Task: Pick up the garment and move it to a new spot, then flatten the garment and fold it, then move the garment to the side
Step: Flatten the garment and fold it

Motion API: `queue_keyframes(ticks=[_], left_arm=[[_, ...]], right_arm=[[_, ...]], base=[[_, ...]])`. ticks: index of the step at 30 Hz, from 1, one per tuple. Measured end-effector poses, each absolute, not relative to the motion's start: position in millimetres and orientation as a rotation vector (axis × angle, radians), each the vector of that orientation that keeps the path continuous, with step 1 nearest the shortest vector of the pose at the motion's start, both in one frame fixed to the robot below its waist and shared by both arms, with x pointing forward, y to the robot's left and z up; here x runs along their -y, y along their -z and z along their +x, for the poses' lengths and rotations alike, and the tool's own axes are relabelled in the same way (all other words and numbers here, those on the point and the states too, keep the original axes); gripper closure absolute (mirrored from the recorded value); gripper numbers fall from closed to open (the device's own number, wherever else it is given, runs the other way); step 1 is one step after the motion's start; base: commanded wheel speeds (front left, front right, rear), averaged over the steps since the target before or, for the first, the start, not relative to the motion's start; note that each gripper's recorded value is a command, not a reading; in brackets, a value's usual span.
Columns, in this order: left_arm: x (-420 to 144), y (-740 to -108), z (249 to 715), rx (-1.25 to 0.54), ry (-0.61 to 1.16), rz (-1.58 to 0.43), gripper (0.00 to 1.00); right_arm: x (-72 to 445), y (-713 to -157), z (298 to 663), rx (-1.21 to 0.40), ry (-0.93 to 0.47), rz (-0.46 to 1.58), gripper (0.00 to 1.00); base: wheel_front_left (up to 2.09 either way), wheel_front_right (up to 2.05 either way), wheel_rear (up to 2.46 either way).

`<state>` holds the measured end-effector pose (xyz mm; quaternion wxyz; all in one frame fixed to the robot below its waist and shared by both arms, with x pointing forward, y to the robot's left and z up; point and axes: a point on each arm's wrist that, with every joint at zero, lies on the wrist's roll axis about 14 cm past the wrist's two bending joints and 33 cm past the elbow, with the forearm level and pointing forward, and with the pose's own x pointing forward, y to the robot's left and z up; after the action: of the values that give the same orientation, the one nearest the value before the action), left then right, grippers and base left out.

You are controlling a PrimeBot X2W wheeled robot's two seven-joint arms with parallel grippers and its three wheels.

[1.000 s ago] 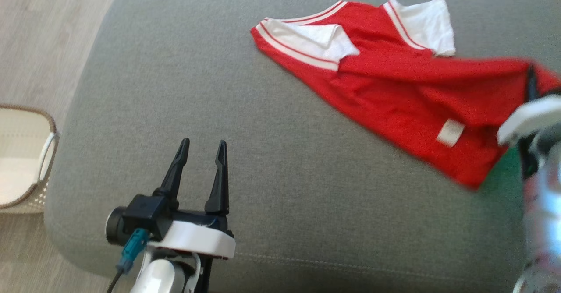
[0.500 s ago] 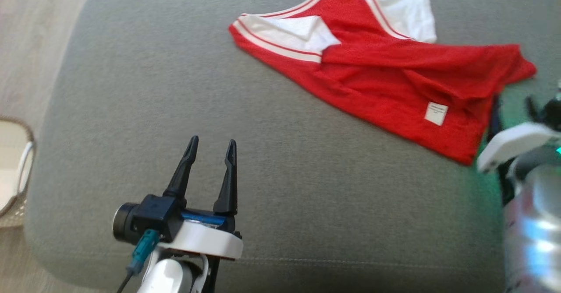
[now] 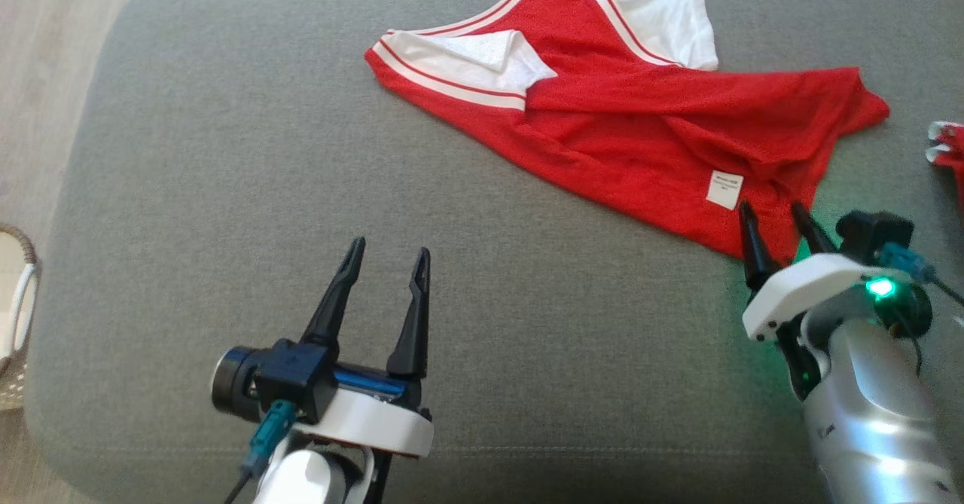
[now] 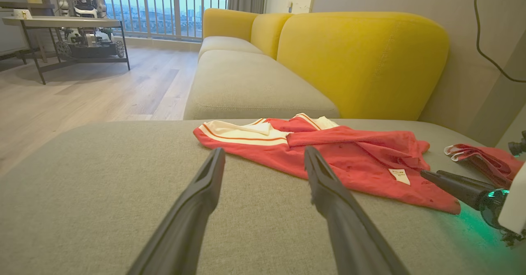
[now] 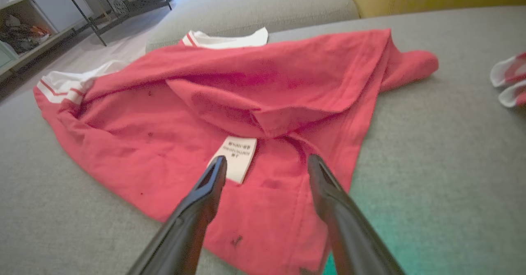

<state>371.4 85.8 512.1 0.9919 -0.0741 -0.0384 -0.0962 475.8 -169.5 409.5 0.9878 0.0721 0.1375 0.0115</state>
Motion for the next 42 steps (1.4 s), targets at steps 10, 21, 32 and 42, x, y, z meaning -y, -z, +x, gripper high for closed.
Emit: queue_keyframes(ticks=[10, 21, 32, 42], left_arm=[[-94.6, -510.8, 363.0, 0.070, 0.162, -0.140, 0.00], [-100.6, -503.1, 361.1, 0.045, 0.139, -0.136, 0.00], [-85.2, -498.0, 369.7, 0.031, 0.184, -0.148, 0.00], [-51.5, -496.6, 382.1, 0.035, 0.294, -0.155, 0.00]], right_arm=[[169.0, -402.2, 489.7, -0.322, -0.021, 0.052, 0.00], [173.4, -382.6, 497.4, -0.393, -0.009, -0.032, 1.00], [185.5, -414.9, 518.6, -0.293, 0.085, 0.202, 1.00], [245.2, -391.8, 440.0, -0.294, 0.211, 0.214, 1.00]], base=[[0.00, 0.00, 0.00], [0.00, 0.00, 0.00], [0.00, 0.00, 0.00], [0.00, 0.00, 0.00]])
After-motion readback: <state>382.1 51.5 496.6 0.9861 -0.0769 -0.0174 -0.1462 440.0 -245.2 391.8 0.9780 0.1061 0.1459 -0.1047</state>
